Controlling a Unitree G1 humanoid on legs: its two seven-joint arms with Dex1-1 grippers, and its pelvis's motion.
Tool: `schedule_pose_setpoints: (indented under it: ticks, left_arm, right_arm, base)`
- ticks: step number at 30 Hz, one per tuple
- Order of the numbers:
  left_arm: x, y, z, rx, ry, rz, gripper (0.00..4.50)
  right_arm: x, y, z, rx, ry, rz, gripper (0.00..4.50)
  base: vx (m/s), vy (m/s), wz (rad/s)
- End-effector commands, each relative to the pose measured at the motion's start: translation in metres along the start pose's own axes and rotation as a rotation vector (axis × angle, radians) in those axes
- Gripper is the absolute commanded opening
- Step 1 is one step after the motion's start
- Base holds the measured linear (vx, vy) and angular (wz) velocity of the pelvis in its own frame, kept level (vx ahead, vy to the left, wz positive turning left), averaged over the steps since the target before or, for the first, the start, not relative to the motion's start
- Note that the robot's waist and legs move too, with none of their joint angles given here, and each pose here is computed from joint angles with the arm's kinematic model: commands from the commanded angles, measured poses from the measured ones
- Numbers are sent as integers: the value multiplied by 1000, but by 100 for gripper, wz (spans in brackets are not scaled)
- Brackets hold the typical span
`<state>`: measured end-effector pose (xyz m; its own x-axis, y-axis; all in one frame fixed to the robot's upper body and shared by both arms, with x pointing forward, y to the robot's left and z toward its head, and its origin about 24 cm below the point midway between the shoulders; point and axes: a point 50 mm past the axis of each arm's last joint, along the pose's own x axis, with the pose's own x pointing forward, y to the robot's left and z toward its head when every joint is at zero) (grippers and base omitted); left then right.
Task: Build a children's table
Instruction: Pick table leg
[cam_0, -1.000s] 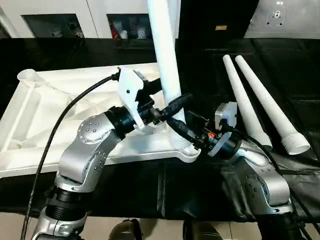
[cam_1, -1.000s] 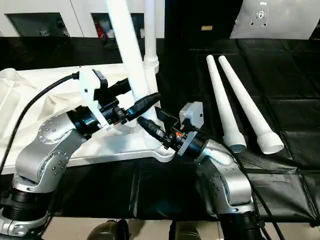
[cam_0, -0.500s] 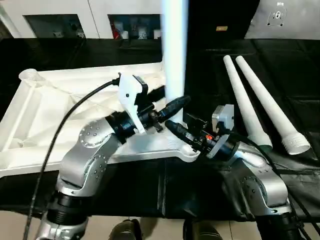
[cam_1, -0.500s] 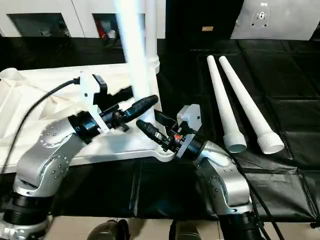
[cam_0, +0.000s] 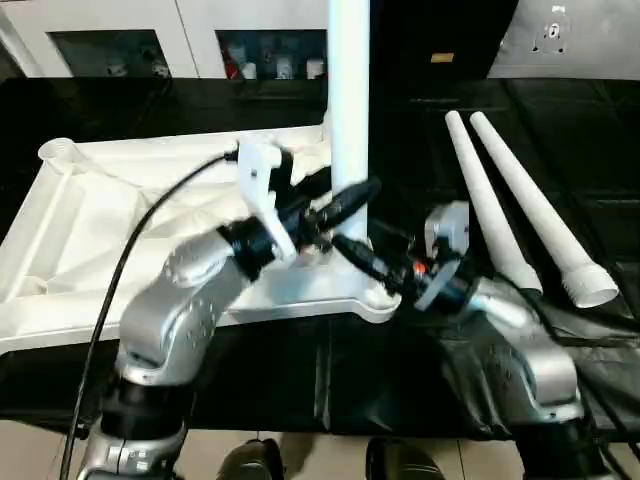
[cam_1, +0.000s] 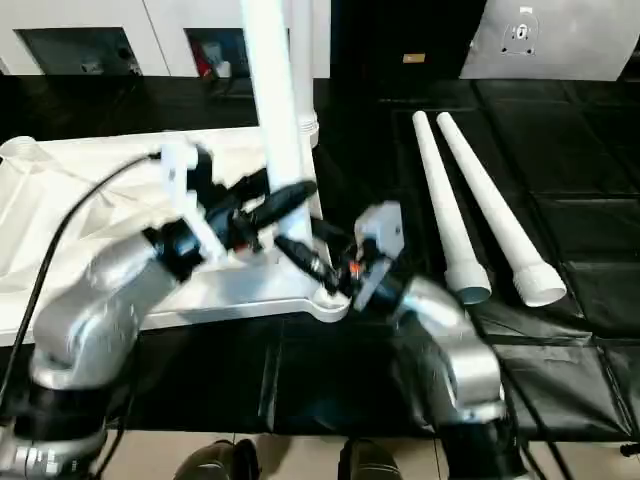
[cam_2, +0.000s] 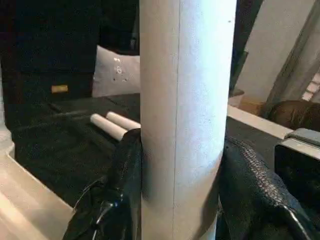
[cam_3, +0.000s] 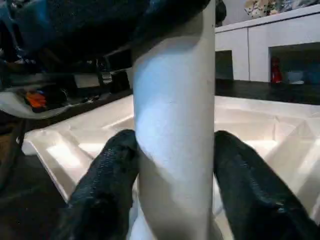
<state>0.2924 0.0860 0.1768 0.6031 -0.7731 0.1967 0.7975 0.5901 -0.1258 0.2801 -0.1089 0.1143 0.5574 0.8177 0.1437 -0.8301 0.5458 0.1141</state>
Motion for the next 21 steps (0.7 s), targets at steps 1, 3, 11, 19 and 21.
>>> schedule_pose_setpoints:
  ticks: [1, 3, 11, 19, 21]
  left_arm:
    - [-3, 8, 7, -12, -8, 35, 188]
    - [-3, 10, 9, -21, -1, 37, 188]
    - [-3, 14, 26, -190, -21, -80, 188]
    - [-5, 9, 30, -81, 65, -246, 188]
    - [-2, 5, 29, -21, 89, -289, 188]
  right_arm:
    - [-1, 2, 8, 12, -12, 26, 276]
    - [-3, 0, 11, 18, -13, 27, 288]
    - [-17, -14, 44, 240, -35, 103, 350]
    - [-28, -18, 49, 185, 127, 215, 395]
    - [-27, -18, 49, 135, 174, 234, 395]
  base:
    - [0, 0, 0]
    - [0, 0, 0]
    - [0, 0, 0]
    - [0, 0, 0]
    - [0, 0, 0]
